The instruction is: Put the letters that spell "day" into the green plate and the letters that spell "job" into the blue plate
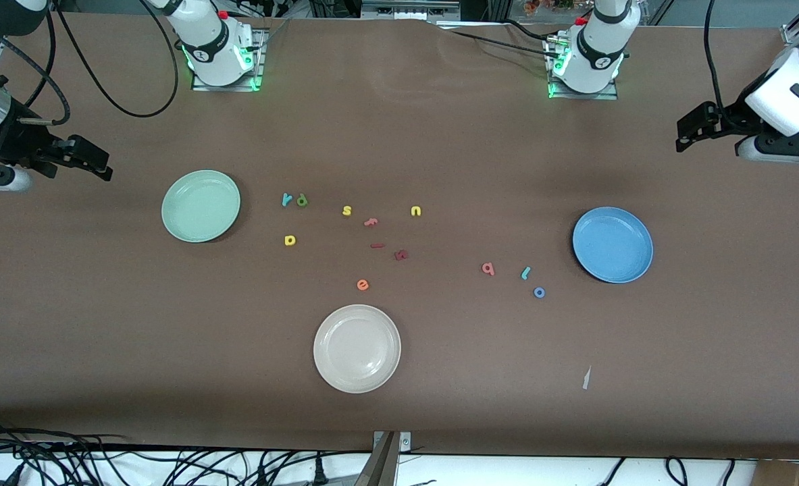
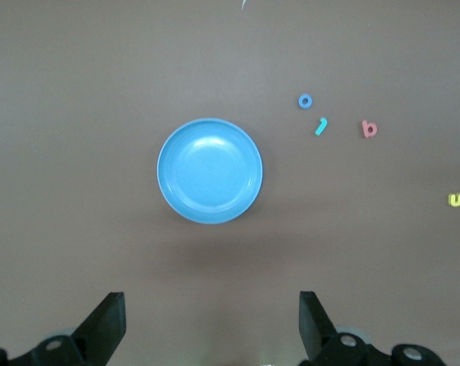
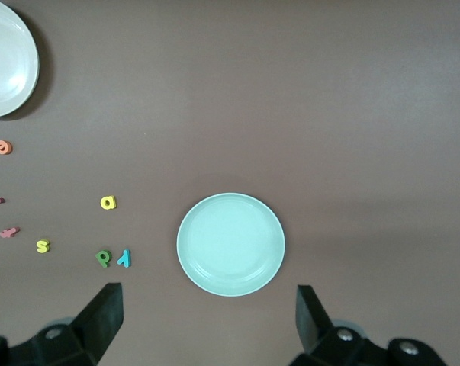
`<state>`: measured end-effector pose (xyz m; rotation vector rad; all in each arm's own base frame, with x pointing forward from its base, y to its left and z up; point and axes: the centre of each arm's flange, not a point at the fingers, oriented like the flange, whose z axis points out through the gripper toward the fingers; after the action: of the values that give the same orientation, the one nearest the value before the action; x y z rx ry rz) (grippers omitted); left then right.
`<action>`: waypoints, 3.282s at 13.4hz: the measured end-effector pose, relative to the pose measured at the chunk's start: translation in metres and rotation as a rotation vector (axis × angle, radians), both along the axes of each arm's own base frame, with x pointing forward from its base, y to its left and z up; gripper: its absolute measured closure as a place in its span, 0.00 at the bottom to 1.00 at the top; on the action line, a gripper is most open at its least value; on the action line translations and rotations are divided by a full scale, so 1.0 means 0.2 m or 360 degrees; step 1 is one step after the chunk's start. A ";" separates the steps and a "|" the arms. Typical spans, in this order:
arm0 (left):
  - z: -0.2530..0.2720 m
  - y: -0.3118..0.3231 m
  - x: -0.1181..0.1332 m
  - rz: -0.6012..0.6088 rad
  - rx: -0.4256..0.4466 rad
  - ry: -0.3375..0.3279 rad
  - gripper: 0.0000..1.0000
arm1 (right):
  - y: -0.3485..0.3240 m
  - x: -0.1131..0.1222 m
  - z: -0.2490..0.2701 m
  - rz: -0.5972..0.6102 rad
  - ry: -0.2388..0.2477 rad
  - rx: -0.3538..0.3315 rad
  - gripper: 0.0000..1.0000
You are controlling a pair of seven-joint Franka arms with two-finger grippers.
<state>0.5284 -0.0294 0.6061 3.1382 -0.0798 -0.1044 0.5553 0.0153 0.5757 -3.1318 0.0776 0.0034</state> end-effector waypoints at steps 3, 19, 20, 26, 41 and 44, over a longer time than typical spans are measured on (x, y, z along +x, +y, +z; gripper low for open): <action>0.00 0.01 0.07 0.0006 -0.0002 -0.0010 0.00 | 0.00 0.00 0.00 0.0000 0.0000 0.0000 0.00; 0.00 0.03 0.11 0.0029 -0.0003 -0.0019 0.00 | 0.00 0.00 0.00 0.0000 0.0002 0.0000 0.00; 0.00 0.03 0.11 0.0030 -0.0003 -0.0018 0.00 | 0.00 0.00 0.00 0.0000 0.0002 0.0000 0.00; 0.00 0.04 0.12 0.0032 -0.0003 -0.0019 0.00 | 0.00 0.00 0.00 0.0000 0.0002 0.0000 0.00; 0.00 0.04 0.12 0.0032 -0.0003 -0.0018 0.00 | 0.00 0.00 0.00 0.0000 0.0003 0.0000 0.00; 0.00 0.04 0.12 0.0032 -0.0003 -0.0018 0.00 | 0.00 0.00 0.00 0.0000 0.0003 0.0000 0.00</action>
<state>0.5514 -0.0217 0.6065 3.1374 -0.0480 -0.0860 0.5552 0.0153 0.5755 -3.1316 0.0776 0.0062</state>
